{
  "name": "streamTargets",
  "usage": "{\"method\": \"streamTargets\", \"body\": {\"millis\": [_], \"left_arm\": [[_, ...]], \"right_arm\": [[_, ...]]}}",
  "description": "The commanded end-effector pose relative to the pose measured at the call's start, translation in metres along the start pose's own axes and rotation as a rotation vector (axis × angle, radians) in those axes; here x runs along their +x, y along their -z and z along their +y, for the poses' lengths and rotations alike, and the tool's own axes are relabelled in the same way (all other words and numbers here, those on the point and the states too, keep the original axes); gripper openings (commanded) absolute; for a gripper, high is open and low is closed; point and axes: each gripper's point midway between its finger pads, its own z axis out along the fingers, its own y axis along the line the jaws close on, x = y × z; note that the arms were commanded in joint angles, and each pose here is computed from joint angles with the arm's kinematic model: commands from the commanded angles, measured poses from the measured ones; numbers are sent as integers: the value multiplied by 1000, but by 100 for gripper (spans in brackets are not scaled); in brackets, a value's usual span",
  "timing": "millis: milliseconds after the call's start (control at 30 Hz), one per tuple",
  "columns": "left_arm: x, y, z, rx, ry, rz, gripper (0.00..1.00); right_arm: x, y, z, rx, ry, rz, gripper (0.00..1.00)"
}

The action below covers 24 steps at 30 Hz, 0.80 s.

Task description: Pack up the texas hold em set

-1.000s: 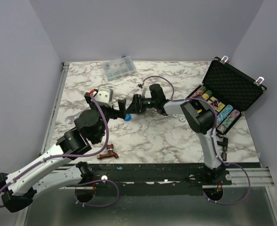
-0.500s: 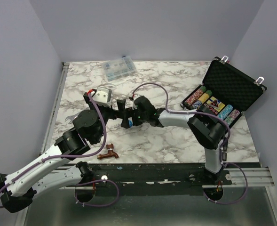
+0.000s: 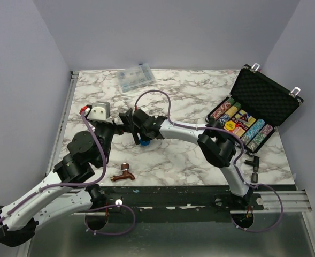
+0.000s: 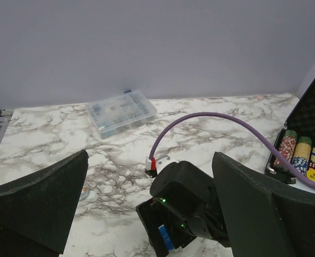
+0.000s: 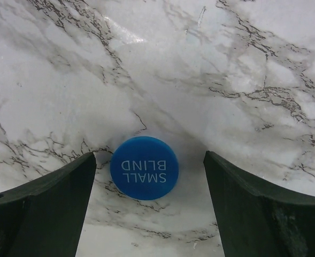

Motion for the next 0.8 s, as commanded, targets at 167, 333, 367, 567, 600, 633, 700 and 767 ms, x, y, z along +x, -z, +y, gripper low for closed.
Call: {"method": "streamTargets", "body": {"millis": [167,333,367,567,600,633,700,767], "left_arm": [[-2,-1,2,-11,-2,1,99],[-2,-1,-1,2,3,2,99],[-1,-1,-1,1,2,4,99],[3,-3,-4,10,-5,19,99],[3,-3,-5,10,-6,20,99],[4,-4,-5,12,-7,24,99],[6,-4,-7,19,-8,32,99],[7,-5,-9,26,-7,38,99]], "right_arm": [[78,-12,-31,160,154,318,75],[93,-19,-38,200,209,400,66],[97,-20,-37,194,213,412,64],[114,-17,-42,175,209,444,51],[119,-14,-46,186,214,452,51],[122,-9,-53,205,219,458,51],[133,3,-70,250,235,482,51],[144,17,-87,282,240,512,51]]}}
